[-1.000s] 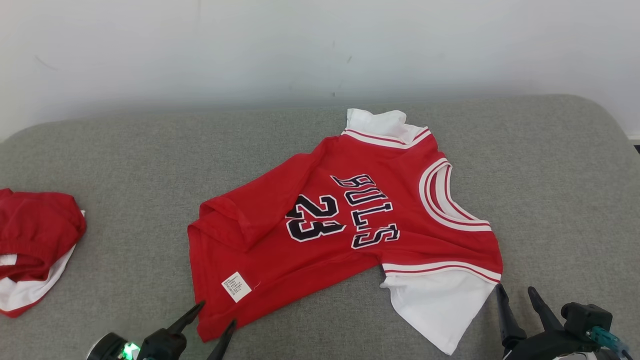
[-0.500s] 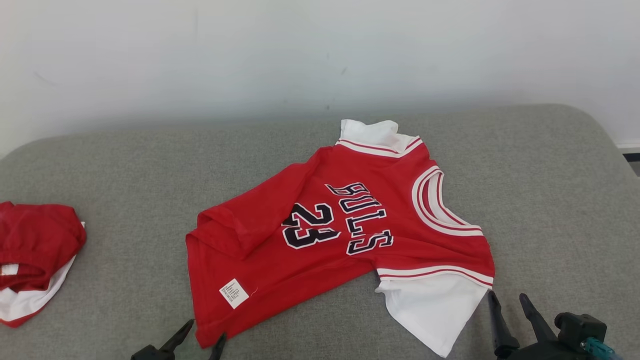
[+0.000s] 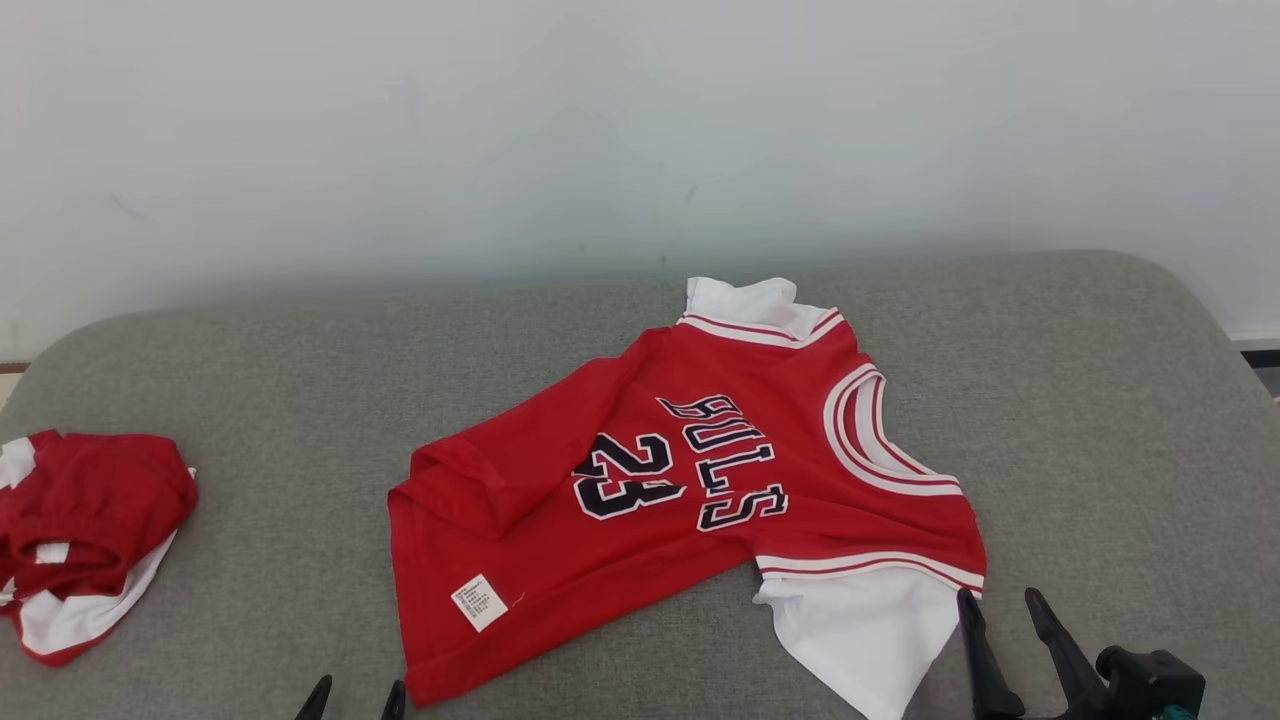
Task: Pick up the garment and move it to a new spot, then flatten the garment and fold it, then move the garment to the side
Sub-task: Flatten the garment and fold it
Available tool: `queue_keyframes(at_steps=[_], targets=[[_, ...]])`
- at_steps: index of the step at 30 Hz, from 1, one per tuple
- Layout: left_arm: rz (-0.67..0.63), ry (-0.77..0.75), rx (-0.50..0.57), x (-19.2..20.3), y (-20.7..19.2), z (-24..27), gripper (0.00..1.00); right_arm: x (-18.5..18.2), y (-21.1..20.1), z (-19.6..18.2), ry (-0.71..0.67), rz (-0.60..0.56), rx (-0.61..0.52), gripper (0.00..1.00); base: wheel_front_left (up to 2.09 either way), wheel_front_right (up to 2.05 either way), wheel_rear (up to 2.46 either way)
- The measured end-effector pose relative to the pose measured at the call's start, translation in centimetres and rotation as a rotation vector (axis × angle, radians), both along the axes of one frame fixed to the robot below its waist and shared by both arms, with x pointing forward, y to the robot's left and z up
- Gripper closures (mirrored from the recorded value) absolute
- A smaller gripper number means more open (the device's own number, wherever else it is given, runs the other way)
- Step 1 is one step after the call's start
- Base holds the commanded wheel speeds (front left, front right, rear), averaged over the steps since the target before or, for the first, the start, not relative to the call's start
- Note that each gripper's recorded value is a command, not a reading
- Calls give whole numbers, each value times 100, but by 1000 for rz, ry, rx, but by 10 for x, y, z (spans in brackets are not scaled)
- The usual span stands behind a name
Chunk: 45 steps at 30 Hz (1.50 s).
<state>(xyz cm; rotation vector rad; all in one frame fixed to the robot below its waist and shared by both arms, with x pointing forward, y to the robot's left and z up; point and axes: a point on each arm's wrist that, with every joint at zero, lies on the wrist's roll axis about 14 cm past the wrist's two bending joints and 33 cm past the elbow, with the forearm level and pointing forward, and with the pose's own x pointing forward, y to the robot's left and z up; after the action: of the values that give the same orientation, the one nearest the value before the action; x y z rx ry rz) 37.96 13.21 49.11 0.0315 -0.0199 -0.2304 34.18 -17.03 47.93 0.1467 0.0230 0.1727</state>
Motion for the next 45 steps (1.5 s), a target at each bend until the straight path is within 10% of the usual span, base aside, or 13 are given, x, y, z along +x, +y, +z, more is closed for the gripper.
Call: queue_keyframes(at_steps=[14, 45], targets=[[182, -27, -53, -26, 32, 5, 0, -6, 13, 14, -61, 5, -33, 0, 0, 0, 0], [89, 75, -75, -9, 0, -26, 0, -10, 39, -45, 146, 45, 72, 0, 0, 0, 0]])
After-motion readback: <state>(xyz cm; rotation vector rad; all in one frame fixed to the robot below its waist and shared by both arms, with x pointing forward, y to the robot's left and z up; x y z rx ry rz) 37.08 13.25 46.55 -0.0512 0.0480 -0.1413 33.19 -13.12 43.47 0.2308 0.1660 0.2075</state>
